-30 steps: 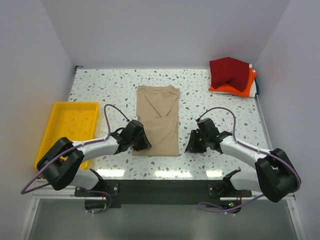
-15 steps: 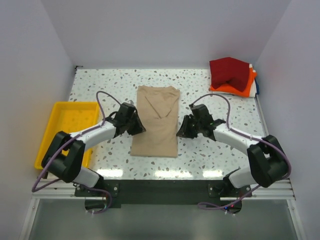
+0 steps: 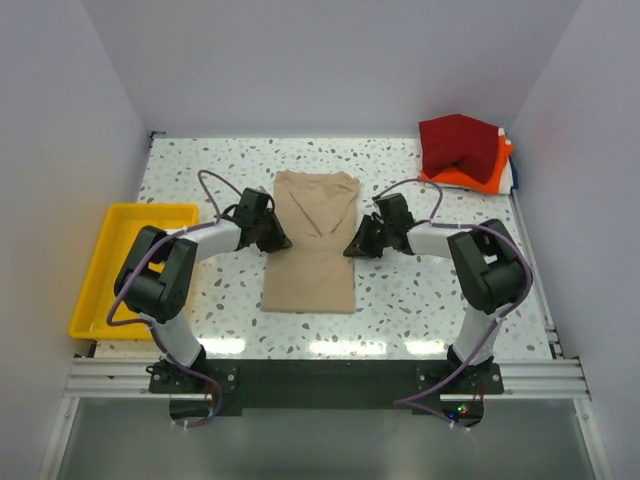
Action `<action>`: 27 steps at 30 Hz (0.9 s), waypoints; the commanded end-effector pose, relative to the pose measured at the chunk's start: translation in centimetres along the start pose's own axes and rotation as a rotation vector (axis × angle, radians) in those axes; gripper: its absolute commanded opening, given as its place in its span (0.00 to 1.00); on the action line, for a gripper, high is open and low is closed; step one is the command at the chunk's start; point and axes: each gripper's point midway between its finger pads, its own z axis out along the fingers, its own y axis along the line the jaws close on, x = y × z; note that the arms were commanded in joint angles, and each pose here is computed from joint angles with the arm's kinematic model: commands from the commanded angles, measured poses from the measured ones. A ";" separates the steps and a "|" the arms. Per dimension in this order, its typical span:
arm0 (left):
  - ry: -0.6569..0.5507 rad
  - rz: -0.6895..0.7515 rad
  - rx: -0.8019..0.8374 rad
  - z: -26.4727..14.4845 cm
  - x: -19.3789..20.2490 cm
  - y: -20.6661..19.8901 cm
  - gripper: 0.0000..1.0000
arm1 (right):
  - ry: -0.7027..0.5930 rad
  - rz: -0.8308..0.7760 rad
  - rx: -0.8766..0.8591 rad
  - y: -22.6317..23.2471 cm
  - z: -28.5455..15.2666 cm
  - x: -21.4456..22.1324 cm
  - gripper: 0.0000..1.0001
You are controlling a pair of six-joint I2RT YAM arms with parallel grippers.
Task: Fold and stack the t-shirts
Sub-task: Fold the tshirt
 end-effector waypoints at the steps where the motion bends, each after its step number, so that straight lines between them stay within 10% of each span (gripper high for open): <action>1: -0.029 -0.021 0.029 0.2 -1.5 -0.1 0.22 | -0.009 0.007 0.000 -1.1 1.2 -1.3 0.11; 14: -0.078 -0.007 0.143 -3.5 -4.6 -2.6 0.24 | -0.006 0.080 -0.153 2.1 -2.6 -3.0 0.18; 19: -0.122 0.006 0.063 -6.8 -4.5 -0.9 0.43 | -0.036 0.020 -0.129 2.6 -5.8 -2.6 0.32; 27: -0.054 0.007 -0.015 -9.3 3.2 5.7 0.50 | 0.054 -0.044 -0.042 -1.4 -9.1 5.5 0.39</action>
